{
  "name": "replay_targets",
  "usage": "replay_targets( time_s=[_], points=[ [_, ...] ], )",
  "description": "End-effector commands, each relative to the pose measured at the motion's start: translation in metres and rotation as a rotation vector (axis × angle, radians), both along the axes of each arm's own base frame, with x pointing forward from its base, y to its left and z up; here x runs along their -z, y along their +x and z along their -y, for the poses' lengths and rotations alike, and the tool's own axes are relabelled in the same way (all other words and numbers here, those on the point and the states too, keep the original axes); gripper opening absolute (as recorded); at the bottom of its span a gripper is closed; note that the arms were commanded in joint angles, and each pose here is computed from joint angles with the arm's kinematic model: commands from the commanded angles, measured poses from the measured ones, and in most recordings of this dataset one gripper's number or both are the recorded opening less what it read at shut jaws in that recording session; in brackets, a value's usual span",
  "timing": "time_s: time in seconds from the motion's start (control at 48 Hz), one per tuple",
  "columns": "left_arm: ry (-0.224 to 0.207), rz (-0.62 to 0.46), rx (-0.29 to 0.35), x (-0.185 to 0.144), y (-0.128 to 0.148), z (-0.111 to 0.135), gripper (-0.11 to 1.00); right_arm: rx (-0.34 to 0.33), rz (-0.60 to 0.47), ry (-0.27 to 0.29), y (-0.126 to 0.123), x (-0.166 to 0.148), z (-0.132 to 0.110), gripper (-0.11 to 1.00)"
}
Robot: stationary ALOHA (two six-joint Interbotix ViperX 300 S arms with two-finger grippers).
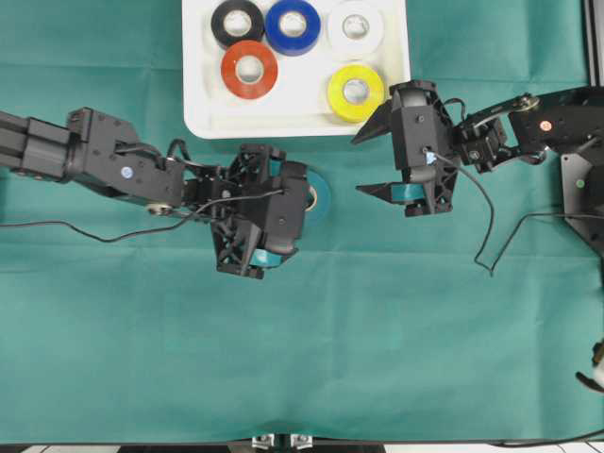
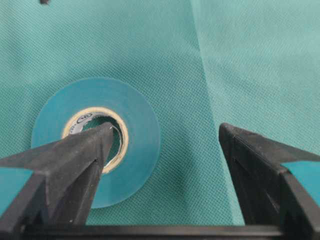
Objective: Put the tape alternately from left to right into the white case.
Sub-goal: 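Lower the left gripper into the teal roll's hole and grip it, then lift the teal roll and carry it into the tray's center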
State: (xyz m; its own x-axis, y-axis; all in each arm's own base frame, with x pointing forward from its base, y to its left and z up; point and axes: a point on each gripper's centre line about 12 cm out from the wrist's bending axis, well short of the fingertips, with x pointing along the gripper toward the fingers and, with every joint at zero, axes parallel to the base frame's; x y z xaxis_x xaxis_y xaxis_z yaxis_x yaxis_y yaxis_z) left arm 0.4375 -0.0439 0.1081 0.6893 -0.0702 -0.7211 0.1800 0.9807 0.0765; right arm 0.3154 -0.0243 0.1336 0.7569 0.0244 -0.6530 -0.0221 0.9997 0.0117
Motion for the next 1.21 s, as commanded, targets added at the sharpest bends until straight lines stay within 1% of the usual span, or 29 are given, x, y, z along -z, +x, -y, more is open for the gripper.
replay_targets(
  time_s=[0.0, 0.167, 0.354, 0.521, 0.625, 0.834, 0.876, 0.896, 1.001, 1.063, 1.126, 1.188],
  points=[
    [0.002, -0.023, 0.004, -0.006, 0.005, 0.001, 0.82, -0.005, 0.029, -0.001, 0.002, -0.008, -0.001, 0.86],
    [0.010, -0.111, 0.001, -0.001, 0.008, -0.001, 0.82, -0.004, 0.024, 0.002, 0.000, -0.006, -0.001, 0.86],
    [0.009, -0.130, -0.010, -0.003, 0.013, -0.004, 0.82, -0.006, 0.017, 0.003, -0.002, -0.004, -0.002, 0.86],
    [0.013, -0.184, -0.009, 0.000, 0.014, -0.004, 0.82, -0.006, 0.017, 0.003, -0.002, -0.004, -0.002, 0.86],
    [0.013, -0.197, -0.010, 0.000, 0.015, -0.004, 0.81, -0.004, 0.015, 0.003, -0.003, -0.004, -0.001, 0.86],
    [0.012, -0.181, -0.008, -0.007, 0.016, -0.004, 0.76, -0.004, 0.017, 0.003, -0.002, -0.004, -0.001, 0.86],
    [0.015, -0.182, -0.005, -0.006, 0.016, -0.003, 0.71, -0.006, 0.017, 0.003, -0.002, -0.004, -0.002, 0.85],
    [0.016, -0.180, -0.004, -0.007, 0.016, -0.004, 0.67, -0.005, 0.018, 0.004, -0.002, -0.004, -0.002, 0.86],
    [0.021, -0.180, 0.000, -0.007, 0.015, -0.004, 0.36, -0.008, 0.020, 0.005, -0.002, -0.004, -0.002, 0.86],
    [0.021, -0.180, 0.000, -0.007, 0.014, -0.004, 0.20, -0.009, 0.020, 0.006, -0.002, -0.004, -0.002, 0.86],
    [0.021, -0.183, 0.000, -0.006, 0.014, -0.004, 0.07, -0.009, 0.025, 0.008, -0.002, -0.005, -0.002, 0.86],
    [0.021, -0.181, 0.000, -0.006, 0.014, -0.004, -0.01, -0.011, 0.025, 0.009, -0.002, -0.005, -0.003, 0.86]
  ],
)
